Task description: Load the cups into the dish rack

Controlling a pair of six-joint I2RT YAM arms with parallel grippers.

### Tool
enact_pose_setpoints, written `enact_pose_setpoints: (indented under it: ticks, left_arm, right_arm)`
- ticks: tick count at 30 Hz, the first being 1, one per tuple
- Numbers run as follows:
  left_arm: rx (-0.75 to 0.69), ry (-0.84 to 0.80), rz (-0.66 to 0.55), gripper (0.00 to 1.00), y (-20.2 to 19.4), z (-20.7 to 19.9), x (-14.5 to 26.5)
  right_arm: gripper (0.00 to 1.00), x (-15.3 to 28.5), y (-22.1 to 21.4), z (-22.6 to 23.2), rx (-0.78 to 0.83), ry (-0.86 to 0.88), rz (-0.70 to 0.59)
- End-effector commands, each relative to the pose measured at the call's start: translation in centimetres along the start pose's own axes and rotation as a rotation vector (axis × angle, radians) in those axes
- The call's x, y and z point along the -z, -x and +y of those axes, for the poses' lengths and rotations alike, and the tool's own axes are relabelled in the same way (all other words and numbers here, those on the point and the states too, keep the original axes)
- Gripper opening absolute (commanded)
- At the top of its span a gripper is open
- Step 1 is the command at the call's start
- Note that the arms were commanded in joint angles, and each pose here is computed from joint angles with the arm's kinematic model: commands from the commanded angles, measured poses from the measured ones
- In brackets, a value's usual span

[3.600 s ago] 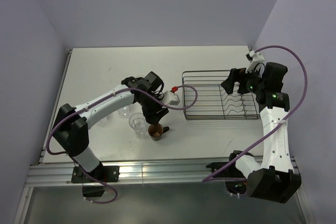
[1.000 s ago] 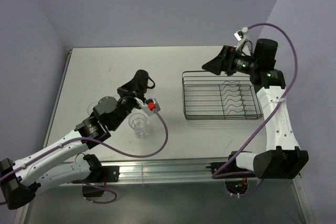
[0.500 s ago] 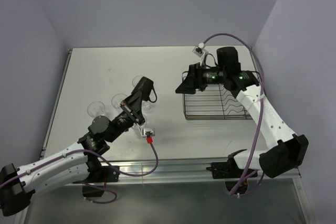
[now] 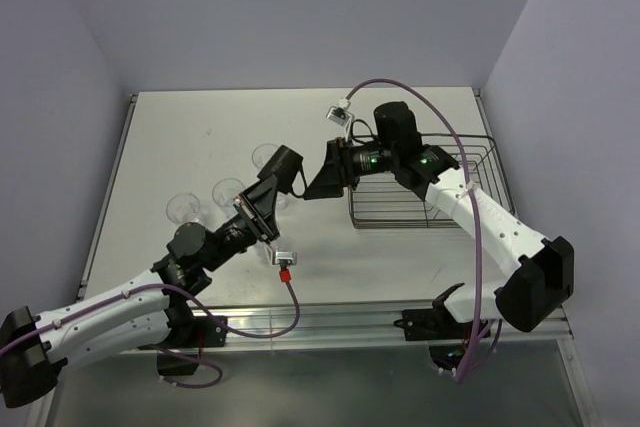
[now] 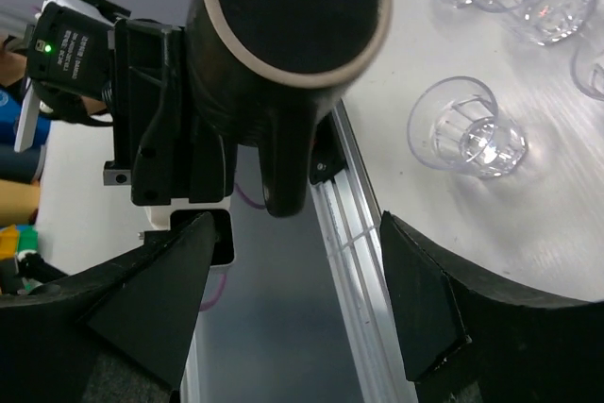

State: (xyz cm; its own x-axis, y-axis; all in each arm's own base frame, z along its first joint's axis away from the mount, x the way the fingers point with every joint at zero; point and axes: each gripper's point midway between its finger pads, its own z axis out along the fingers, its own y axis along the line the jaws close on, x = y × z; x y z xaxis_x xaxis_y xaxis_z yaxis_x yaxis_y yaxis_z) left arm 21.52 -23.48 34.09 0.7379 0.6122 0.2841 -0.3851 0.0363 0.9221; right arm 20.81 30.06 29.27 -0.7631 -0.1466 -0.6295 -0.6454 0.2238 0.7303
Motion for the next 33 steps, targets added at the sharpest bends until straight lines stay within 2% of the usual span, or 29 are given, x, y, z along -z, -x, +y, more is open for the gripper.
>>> enact_pose_setpoints:
  ticks: [1, 7, 10, 15, 18, 19, 24, 28, 32, 33]
  left_arm:
    - [-0.039, 0.142, -0.019, 0.00, 0.0, 4.4, 0.3]
    - [-0.035, 0.131, -0.040, 0.00, 0.7, 4.0, 0.2]
    - [-0.029, 0.140, -0.048, 0.00, 0.9, 4.4, 0.1]
    - [-0.027, 0.150, -0.063, 0.00, 1.2, 4.7, 0.1]
    - [-0.032, 0.155, -0.079, 0.00, 1.6, 4.8, 0.1]
    - [-0.031, 0.161, -0.085, 0.00, 1.7, 5.0, 0.2]
    - [-0.022, 0.160, -0.113, 0.00, 2.2, 5.0, 0.3]
    - [-0.016, 0.154, -0.123, 0.00, 2.4, 4.8, 0.3]
    - [-0.020, 0.134, -0.114, 0.02, 2.3, 4.4, 0.3]
    - [-0.020, 0.119, -0.115, 0.10, 2.3, 4.1, 0.2]
  right_arm:
    - [0.78, -0.5, 1.1, 1.9, 0.069, 0.055, -0.023]
    - [0.73, -1.8, 0.2, 2.4, 0.069, 0.079, 0.010]
    - [0.64, -2.2, 0.4, 2.6, 0.063, 0.091, 0.012]
    - [0.56, -2.4, 0.8, 3.1, 0.048, 0.125, 0.022]
    - [0.49, -2.5, 0.7, 3.5, 0.041, 0.154, 0.028]
    - [0.42, -2.5, 0.7, 3.7, 0.036, 0.165, 0.029]
    - [0.24, -2.5, 0.3, 3.7, 0.024, 0.178, 0.043]
    - [0.00, -2.2, 0.3, 3.9, 0.037, 0.177, 0.039]
    - [0.00, -1.9, 0.5, 3.9, 0.067, 0.157, 0.026]
    - [0.00, -1.7, 0.6, 3.8, 0.069, 0.148, 0.020]
